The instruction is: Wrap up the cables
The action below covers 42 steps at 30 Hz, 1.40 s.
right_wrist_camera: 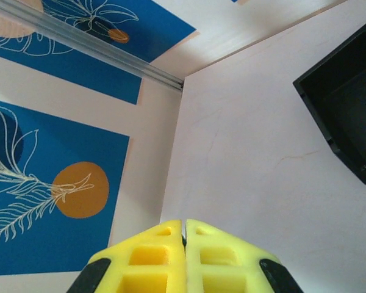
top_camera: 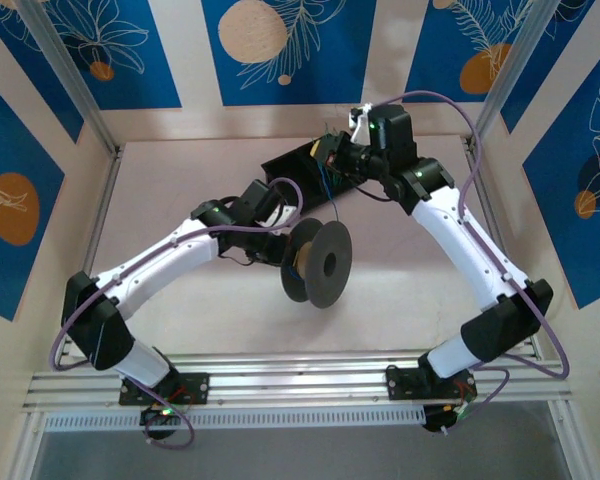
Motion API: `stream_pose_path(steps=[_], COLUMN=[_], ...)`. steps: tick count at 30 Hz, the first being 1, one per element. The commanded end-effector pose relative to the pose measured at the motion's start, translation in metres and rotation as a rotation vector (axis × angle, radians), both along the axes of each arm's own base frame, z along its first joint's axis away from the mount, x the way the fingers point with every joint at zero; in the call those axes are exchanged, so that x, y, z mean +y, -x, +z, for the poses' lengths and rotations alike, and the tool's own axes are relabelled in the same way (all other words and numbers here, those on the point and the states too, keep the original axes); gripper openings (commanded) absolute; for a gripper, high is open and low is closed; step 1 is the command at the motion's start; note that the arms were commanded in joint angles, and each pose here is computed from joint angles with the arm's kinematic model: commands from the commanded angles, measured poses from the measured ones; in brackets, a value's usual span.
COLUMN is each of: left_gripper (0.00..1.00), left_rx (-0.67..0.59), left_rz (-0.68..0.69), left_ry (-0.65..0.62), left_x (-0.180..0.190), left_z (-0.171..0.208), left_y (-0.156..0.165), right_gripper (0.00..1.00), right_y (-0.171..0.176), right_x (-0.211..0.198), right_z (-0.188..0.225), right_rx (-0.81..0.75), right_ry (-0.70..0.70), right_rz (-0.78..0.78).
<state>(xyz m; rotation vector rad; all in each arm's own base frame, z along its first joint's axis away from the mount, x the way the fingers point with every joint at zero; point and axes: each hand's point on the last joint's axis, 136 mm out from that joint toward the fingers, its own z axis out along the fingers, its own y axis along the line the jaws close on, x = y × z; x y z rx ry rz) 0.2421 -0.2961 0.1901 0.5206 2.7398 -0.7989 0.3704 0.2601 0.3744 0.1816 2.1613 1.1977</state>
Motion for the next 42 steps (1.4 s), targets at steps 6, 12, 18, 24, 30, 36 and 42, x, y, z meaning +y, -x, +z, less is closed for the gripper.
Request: stream_pose_path(steps=[6,12,18,24,30,36,42], left_gripper=[0.0,0.0,0.0,0.0,0.0,0.0,0.0], left_rx=[0.036,0.044,0.03,0.015,0.002,-0.018,-0.028], left_rz=[0.196,0.322,0.416,0.51,0.613,0.704,0.783], left_ry=[0.164,0.254,0.316,0.361,0.428,0.494,0.538], left_x=[-0.011,-0.009,-0.006,0.001,0.012,0.026,0.042], left_z=[0.01,0.016,0.023,0.027,0.036,0.051,0.059], left_y=[-0.036,-0.057,-0.069,-0.077,-0.087,-0.093,-0.09], right_gripper=[0.0,0.0,0.0,0.0,0.0,0.0,0.0], right_y=[0.038,0.062,0.082,0.109,0.136,0.145,0.14], right_x=[0.009,0.023,0.027,0.044,0.055,0.032,-0.007], right_z=[0.02,-0.009,-0.043,-0.063,-0.092,-0.12,-0.132], right_rx=[-0.017,0.04,0.123,0.153,0.132,0.046,0.028], right_ry=[-0.176,-0.188,-0.186,-0.172,-0.038,0.097,0.054], right_rz=[0.04,0.073,0.047,0.094,0.128,0.001,-0.183])
